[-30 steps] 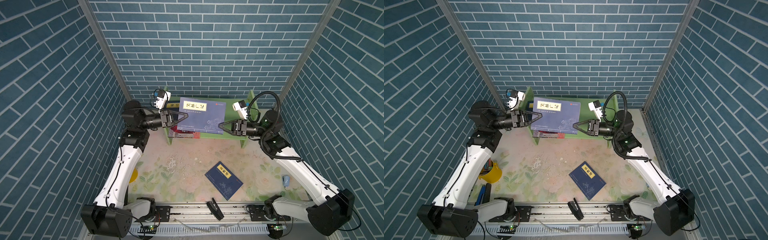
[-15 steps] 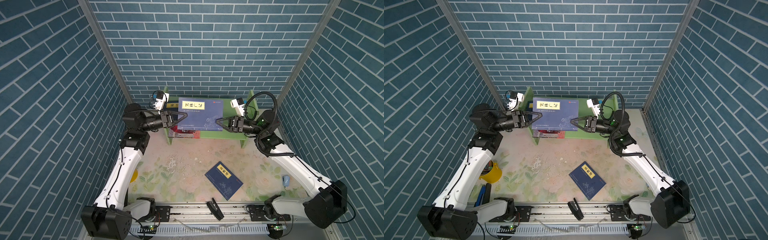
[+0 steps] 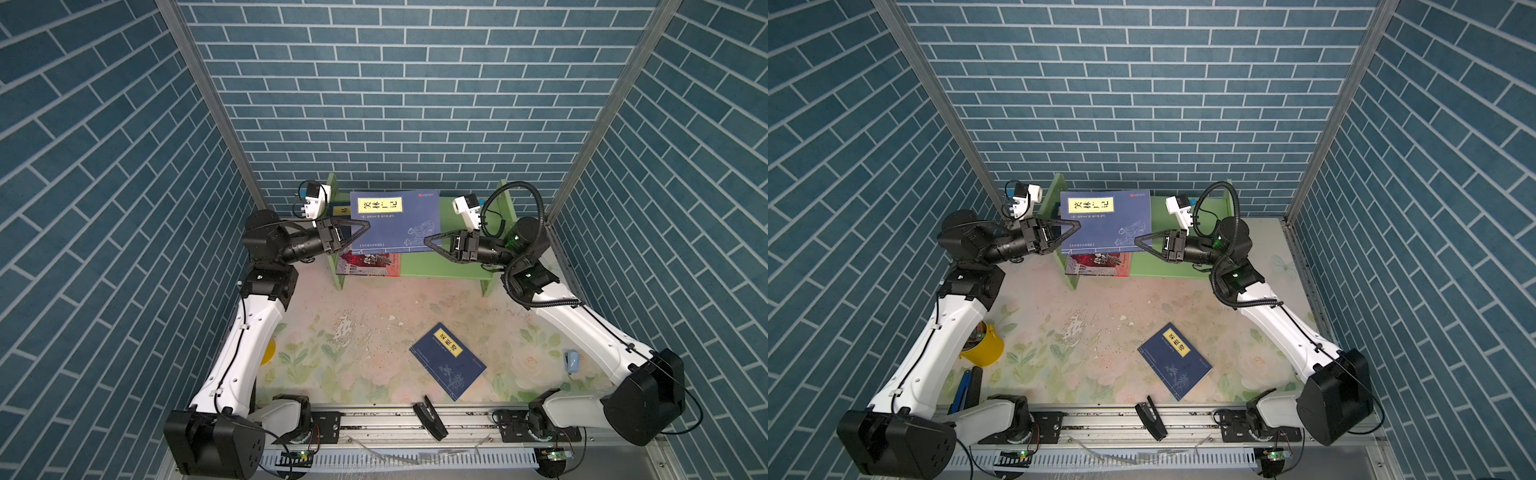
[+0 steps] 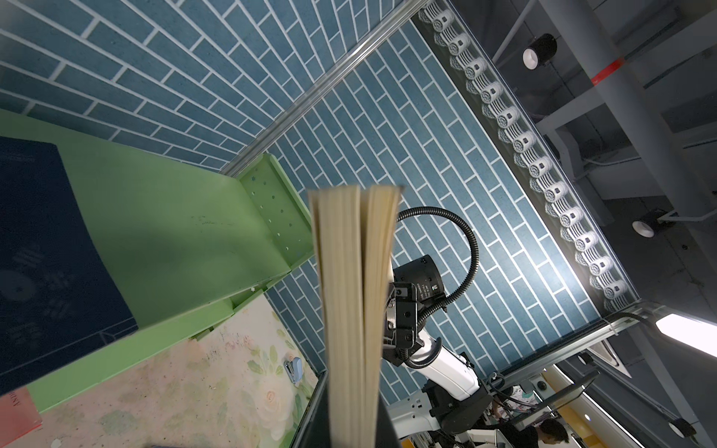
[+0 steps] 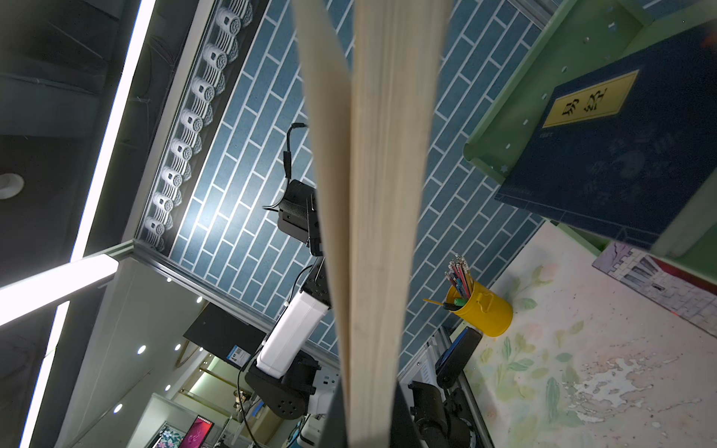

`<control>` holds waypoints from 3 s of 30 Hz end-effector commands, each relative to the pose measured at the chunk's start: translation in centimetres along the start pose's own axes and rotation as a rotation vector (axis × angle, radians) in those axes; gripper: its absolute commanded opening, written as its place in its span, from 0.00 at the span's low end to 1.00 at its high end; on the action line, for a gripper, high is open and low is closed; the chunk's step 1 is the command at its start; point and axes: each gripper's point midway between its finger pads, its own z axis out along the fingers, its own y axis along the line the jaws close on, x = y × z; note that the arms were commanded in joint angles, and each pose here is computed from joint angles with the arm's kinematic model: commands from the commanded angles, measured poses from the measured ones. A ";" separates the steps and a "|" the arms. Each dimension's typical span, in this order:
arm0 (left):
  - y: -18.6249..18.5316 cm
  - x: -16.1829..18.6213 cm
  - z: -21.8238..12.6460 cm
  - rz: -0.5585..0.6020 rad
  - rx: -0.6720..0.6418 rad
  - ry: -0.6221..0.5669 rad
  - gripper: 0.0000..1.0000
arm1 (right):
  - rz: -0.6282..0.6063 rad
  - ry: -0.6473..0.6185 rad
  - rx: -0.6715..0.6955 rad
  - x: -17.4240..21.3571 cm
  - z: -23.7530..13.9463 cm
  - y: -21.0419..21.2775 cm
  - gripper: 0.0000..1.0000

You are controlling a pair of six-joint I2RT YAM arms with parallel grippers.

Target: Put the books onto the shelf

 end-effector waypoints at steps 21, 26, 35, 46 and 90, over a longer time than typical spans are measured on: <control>1.3 -7.7 -9.6 0.090 -0.336 -0.353 0.59 | 0.008 -0.090 0.132 -5.4 2.1 -1.8 0.00; 0.9 -8.1 -9.5 0.091 -0.320 -0.365 0.59 | 0.044 -0.092 0.179 -6.1 3.0 -3.9 0.00; 2.4 -7.8 -9.2 0.026 -0.291 -0.345 0.59 | 0.099 -0.101 0.206 -7.3 5.5 -6.7 0.00; 3.4 -7.4 -8.7 -0.011 -0.265 -0.321 0.59 | 0.158 -0.069 0.241 -7.2 8.0 -9.2 0.00; 4.8 -6.3 -7.8 -0.112 -0.213 -0.328 0.62 | 0.192 -0.044 0.387 -6.3 6.0 -12.2 0.01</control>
